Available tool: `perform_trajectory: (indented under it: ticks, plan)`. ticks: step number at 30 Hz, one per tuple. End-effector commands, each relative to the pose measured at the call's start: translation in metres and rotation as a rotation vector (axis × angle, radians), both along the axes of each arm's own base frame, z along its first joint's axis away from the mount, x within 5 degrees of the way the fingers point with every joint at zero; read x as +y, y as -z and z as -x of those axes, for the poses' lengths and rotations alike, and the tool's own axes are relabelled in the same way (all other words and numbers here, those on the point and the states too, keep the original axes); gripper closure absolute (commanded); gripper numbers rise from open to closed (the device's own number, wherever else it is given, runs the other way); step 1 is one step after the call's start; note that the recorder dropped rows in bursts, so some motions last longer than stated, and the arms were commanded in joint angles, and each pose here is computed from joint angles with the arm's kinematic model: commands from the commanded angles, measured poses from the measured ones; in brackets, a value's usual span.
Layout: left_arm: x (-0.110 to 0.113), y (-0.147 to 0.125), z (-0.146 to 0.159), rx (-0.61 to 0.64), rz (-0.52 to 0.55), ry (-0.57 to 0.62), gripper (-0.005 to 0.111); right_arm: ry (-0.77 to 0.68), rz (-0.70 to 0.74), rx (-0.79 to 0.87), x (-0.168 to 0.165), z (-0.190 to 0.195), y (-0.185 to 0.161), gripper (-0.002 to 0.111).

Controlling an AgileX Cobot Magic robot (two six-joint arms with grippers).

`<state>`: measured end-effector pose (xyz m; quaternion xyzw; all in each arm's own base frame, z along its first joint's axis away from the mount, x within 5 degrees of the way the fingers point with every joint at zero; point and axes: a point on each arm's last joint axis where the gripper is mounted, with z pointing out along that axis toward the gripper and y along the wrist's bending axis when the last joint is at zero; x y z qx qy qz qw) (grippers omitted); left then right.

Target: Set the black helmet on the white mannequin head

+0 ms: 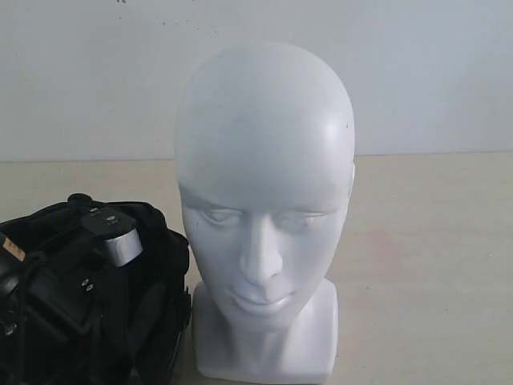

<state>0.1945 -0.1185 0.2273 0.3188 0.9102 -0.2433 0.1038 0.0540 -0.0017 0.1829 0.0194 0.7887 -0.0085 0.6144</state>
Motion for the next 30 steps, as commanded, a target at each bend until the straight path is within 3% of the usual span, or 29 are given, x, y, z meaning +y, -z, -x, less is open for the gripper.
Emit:
perform_trajectory:
  ticks: [1, 8, 16, 30]
  plan:
    - [0.002, 0.004, 0.002, 0.009, -0.046, 0.030, 0.031, 0.001, 0.001, -0.012, 0.000, 0.000, -0.001, 0.096]
    - [0.011, 0.008, 0.002, 0.017, -0.161, 0.020, 0.031, 0.001, 0.001, -0.012, 0.000, 0.000, -0.001, 0.096]
    - [0.011, 0.005, 0.007, 0.045, -0.153, 0.030, 0.031, 0.001, 0.001, -0.012, 0.000, 0.000, -0.001, 0.096]
    - [0.011, -0.008, 0.003, -0.087, -0.105, -0.026, 0.031, 0.001, 0.001, -0.012, 0.000, 0.000, -0.001, 0.096]
